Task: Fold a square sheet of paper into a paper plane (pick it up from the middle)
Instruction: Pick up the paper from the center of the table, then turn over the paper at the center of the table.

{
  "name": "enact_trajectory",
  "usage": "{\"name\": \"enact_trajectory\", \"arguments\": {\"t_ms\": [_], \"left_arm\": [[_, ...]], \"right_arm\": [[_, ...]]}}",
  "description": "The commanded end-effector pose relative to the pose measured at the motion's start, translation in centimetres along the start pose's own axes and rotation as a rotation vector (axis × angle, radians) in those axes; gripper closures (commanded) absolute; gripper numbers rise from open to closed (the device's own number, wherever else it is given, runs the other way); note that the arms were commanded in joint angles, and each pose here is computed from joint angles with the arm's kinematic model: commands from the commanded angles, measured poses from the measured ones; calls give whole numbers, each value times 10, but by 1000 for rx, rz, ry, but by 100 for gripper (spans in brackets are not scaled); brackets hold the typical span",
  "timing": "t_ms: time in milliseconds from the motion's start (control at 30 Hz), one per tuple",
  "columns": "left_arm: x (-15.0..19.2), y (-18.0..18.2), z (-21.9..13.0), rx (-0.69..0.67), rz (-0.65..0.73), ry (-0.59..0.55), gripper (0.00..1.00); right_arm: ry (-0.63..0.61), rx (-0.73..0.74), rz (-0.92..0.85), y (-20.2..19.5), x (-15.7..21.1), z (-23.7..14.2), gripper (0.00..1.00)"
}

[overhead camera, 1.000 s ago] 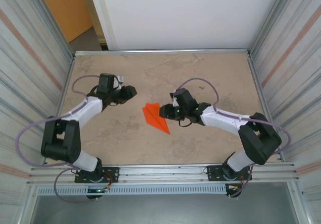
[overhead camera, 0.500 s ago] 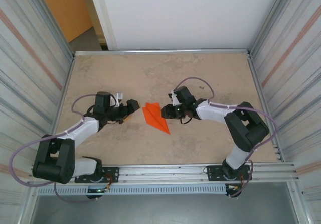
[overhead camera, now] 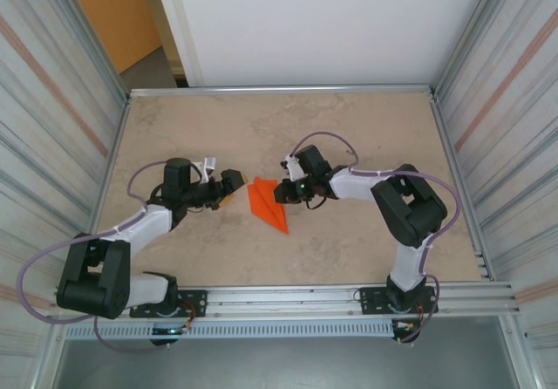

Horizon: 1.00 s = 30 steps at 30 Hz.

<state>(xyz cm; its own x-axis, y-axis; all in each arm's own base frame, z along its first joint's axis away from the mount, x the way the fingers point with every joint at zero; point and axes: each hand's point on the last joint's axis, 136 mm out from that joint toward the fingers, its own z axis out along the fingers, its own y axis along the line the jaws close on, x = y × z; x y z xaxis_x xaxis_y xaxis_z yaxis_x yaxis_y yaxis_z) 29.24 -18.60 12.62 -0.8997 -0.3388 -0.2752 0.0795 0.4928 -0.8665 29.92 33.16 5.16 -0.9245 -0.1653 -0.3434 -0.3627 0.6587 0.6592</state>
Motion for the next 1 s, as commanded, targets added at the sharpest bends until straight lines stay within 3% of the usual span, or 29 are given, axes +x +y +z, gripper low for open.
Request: {"name": "enact_trajectory", "arguments": {"t_ms": [0, 433, 967], "left_arm": [[2, -17, -2, 81, 35, 16, 4], [13, -100, 13, 296, 221, 118, 21], [21, -131, 23, 396, 346, 153, 50]], "right_arm": [[-82, -92, -39, 29, -22, -21, 92], [-324, -287, 23, 92, -51, -102, 98], [-355, -417, 90, 112, -55, -125, 97]]}}
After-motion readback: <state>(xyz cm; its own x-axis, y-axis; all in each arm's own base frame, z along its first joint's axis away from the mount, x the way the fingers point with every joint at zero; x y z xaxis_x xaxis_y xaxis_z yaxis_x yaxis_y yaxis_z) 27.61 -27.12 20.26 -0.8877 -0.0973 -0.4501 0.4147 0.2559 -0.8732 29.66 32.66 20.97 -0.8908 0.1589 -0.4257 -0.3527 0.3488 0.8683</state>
